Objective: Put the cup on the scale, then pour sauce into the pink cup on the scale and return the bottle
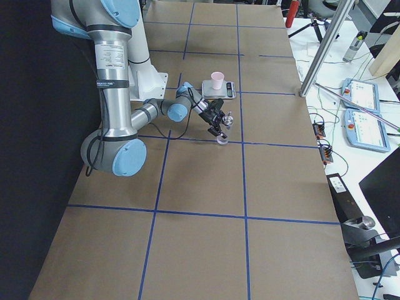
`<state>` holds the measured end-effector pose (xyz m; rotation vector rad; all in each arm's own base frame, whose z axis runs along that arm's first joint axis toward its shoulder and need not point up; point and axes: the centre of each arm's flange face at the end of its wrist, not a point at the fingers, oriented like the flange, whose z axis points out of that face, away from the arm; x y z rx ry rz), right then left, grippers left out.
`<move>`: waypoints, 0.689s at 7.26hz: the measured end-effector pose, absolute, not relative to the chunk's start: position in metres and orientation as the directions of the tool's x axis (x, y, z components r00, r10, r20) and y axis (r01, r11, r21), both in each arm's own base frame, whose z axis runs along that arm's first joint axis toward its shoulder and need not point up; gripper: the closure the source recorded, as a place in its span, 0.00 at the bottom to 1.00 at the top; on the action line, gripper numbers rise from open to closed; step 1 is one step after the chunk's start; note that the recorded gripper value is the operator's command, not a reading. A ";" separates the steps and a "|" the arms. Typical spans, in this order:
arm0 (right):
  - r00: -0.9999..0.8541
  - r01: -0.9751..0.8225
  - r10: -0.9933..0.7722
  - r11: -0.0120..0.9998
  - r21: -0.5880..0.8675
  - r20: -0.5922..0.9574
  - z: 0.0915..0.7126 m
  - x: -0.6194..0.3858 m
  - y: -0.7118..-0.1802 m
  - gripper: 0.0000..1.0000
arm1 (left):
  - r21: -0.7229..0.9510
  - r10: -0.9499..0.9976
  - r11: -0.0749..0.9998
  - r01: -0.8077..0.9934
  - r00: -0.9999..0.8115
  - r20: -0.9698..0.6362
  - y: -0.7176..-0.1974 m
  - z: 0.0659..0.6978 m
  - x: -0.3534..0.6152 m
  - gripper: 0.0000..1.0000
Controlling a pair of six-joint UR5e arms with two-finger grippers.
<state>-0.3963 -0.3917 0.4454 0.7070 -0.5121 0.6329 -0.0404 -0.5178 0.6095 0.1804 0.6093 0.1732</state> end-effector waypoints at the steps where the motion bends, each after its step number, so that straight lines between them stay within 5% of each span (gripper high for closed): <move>1: 0.700 -0.681 0.352 0.593 0.431 0.621 0.445 -0.396 -0.392 0.16 | 0.218 0.214 0.970 -0.108 0.806 -0.551 -0.518 0.610 -0.040 0.00; 5: 0.701 -0.677 0.349 0.598 0.428 0.621 0.445 -0.399 -0.390 0.01 | 0.219 0.214 0.970 -0.108 0.806 -0.551 -0.517 0.609 -0.040 0.00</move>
